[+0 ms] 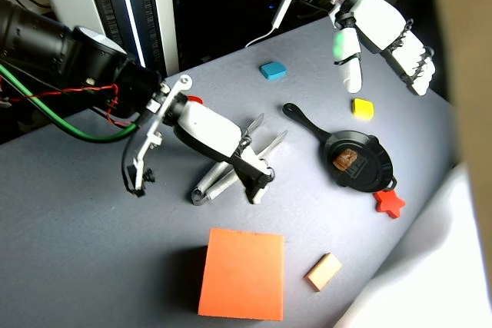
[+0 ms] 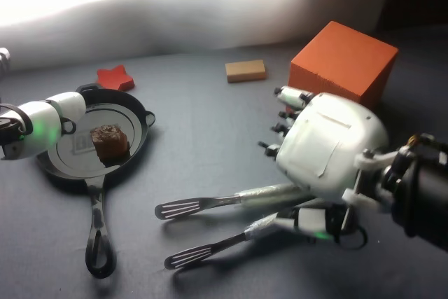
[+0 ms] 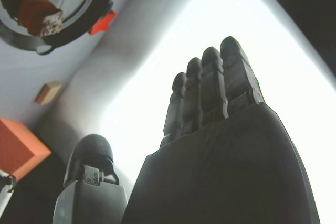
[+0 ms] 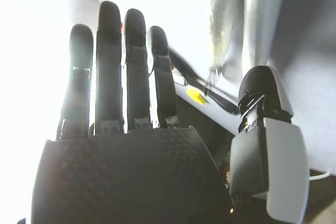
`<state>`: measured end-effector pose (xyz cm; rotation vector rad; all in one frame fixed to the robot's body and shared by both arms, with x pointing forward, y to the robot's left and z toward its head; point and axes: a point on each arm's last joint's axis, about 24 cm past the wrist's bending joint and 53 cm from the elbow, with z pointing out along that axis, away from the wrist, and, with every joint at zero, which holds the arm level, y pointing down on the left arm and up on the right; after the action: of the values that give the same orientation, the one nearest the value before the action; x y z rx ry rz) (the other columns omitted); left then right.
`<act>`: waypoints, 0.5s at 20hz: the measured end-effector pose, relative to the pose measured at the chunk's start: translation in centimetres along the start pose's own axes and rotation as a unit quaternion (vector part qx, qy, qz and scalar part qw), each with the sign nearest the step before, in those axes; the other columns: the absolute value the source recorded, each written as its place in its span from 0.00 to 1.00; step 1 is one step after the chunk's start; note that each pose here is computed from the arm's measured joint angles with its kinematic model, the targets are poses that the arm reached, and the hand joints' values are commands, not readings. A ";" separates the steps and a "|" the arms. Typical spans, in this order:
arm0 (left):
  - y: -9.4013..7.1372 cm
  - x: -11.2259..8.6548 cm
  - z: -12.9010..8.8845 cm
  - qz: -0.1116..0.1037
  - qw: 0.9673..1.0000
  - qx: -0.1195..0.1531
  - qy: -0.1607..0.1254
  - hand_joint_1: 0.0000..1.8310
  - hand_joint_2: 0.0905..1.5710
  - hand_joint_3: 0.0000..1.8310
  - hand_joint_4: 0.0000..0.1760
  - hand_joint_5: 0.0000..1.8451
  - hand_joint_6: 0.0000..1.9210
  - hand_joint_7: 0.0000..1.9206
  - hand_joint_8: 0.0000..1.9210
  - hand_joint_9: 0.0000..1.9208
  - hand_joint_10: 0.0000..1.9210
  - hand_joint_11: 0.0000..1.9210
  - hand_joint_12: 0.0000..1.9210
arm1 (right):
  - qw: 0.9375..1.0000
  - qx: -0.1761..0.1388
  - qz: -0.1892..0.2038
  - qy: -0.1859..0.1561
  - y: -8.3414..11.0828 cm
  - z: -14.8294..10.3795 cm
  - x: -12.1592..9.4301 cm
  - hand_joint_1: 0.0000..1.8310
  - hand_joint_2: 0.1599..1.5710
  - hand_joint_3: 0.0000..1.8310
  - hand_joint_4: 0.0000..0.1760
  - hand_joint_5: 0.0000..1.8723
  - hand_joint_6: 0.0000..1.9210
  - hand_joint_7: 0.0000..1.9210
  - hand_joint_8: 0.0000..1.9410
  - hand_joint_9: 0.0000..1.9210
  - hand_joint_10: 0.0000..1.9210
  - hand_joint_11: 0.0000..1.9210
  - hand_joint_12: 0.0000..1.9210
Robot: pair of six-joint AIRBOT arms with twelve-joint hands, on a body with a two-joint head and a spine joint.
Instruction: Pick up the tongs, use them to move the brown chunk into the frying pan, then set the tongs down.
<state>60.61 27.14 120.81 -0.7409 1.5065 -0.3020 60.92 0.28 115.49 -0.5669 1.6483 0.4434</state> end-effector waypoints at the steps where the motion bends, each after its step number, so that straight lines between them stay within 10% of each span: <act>1: -0.1 0.1 -0.1 0.000 1.000 0.001 0.002 0.01 0.81 0.00 0.00 0.24 0.02 0.26 0.01 0.22 0.02 0.00 0.47 | 1.000 0.005 0.005 0.002 -0.3 -0.4 -0.4 0.16 0.71 0.00 0.00 0.56 0.05 0.60 0.05 0.39 0.52 0.18 0.88; 4: -0.2 0.2 -0.3 0.000 1.000 0.002 0.002 0.06 0.84 0.00 0.00 0.38 0.02 0.43 0.03 0.37 0.10 0.05 0.72 | 0.995 0.033 0.078 0.044 -1.4 -2.0 -0.8 0.13 0.77 0.00 0.00 0.62 0.05 0.67 0.18 0.45 0.67 0.24 0.97; 5: -0.3 0.3 -0.3 -0.001 1.000 0.003 0.005 0.09 0.86 0.00 0.00 0.45 0.02 0.48 0.06 0.36 0.30 0.10 0.78 | 0.992 0.042 0.101 0.057 -1.8 -2.4 -0.9 0.14 0.78 0.00 0.00 0.63 0.06 0.66 0.26 0.48 0.70 0.27 0.99; 8: -1.8 0.7 -0.2 0.007 0.999 0.035 0.017 0.16 0.89 0.00 0.00 0.57 0.06 0.46 0.49 0.38 0.68 0.23 0.87 | 0.981 0.067 0.161 0.087 -3.4 -4.3 -1.9 0.18 0.82 0.00 0.00 0.61 0.33 0.61 0.57 0.51 0.88 0.37 1.00; 10: -3.7 1.7 -0.2 0.011 0.996 0.074 0.038 0.16 0.91 0.00 0.00 0.42 0.65 0.44 0.75 0.39 0.88 0.28 0.99 | 0.973 0.068 0.193 0.105 -3.7 -5.8 -1.9 0.22 0.84 0.00 0.00 0.57 0.58 0.62 0.69 0.55 0.96 0.49 1.00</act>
<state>61.53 23.31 121.75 -0.5999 1.5459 -0.4242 58.64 -5.85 118.36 -0.1917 1.9854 0.5605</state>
